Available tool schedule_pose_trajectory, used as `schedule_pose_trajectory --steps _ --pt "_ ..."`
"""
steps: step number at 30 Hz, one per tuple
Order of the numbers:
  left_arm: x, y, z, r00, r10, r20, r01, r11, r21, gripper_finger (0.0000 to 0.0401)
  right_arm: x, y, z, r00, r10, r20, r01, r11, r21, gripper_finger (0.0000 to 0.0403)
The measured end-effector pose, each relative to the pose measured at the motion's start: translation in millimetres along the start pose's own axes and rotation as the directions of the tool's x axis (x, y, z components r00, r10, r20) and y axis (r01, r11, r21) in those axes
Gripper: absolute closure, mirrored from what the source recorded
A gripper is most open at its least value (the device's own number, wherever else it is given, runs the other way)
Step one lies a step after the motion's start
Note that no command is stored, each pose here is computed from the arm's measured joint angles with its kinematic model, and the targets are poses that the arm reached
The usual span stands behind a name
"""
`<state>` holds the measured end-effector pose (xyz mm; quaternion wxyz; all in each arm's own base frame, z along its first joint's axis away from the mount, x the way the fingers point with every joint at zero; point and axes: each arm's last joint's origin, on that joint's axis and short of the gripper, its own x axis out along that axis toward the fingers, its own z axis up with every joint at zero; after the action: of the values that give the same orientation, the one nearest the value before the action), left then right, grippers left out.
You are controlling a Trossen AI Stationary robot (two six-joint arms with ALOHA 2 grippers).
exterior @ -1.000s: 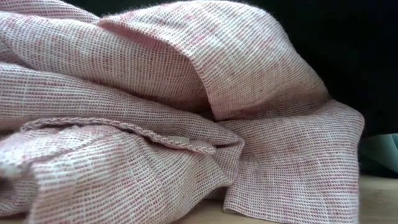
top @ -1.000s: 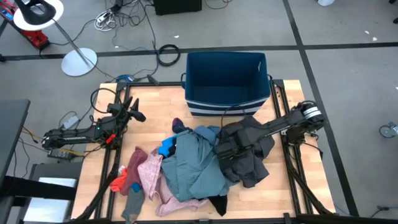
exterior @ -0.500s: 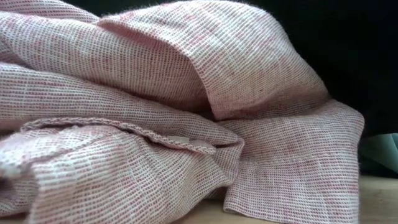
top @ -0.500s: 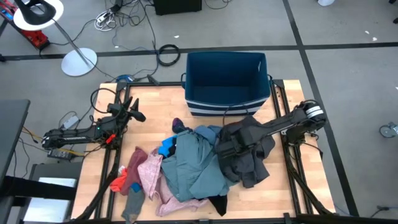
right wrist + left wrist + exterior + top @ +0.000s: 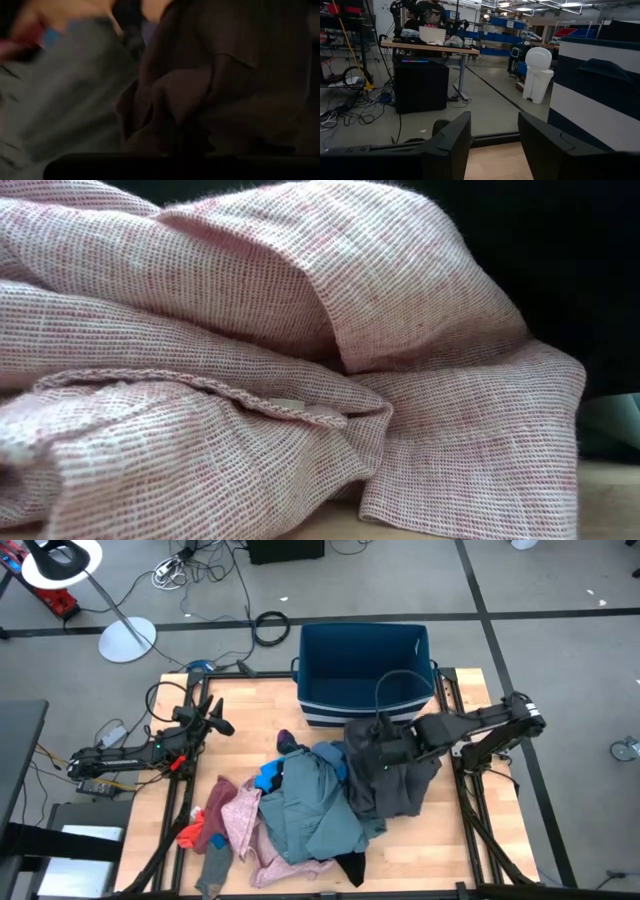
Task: Sort clothes
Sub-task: Put the dark gray pants into the blue bin
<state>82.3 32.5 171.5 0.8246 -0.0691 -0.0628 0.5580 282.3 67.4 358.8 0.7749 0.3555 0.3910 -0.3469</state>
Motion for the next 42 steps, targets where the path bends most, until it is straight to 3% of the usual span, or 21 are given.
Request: schedule_pose_trajectory --steps 10,20,33,42 --pt "0.0 0.0 -0.1 1.0 0.0 0.0 0.0 1.0 0.0 0.0231 -41.7 4.3 56.6 0.964 0.104 0.245 -0.086 0.993 -0.084 0.0397" --pt "0.0 0.0 0.0 1.0 0.0 0.0 0.0 1.0 0.0 0.0231 -76.6 3.1 112.0 0.853 0.238 0.465 -0.171 0.968 -0.181 0.0397" --pt "0.0 0.0 0.0 1.0 0.0 0.0 0.0 1.0 0.0 0.0231 -104.9 -14.0 179.8 0.599 0.27 0.754 -0.157 0.963 -0.221 0.0396" --pt "0.0 0.0 0.0 1.0 -0.001 0.0 0.001 1.0 0.0 0.0231 -129.4 -28.2 214.4 0.326 0.245 0.913 -0.14 0.968 -0.21 0.0395"
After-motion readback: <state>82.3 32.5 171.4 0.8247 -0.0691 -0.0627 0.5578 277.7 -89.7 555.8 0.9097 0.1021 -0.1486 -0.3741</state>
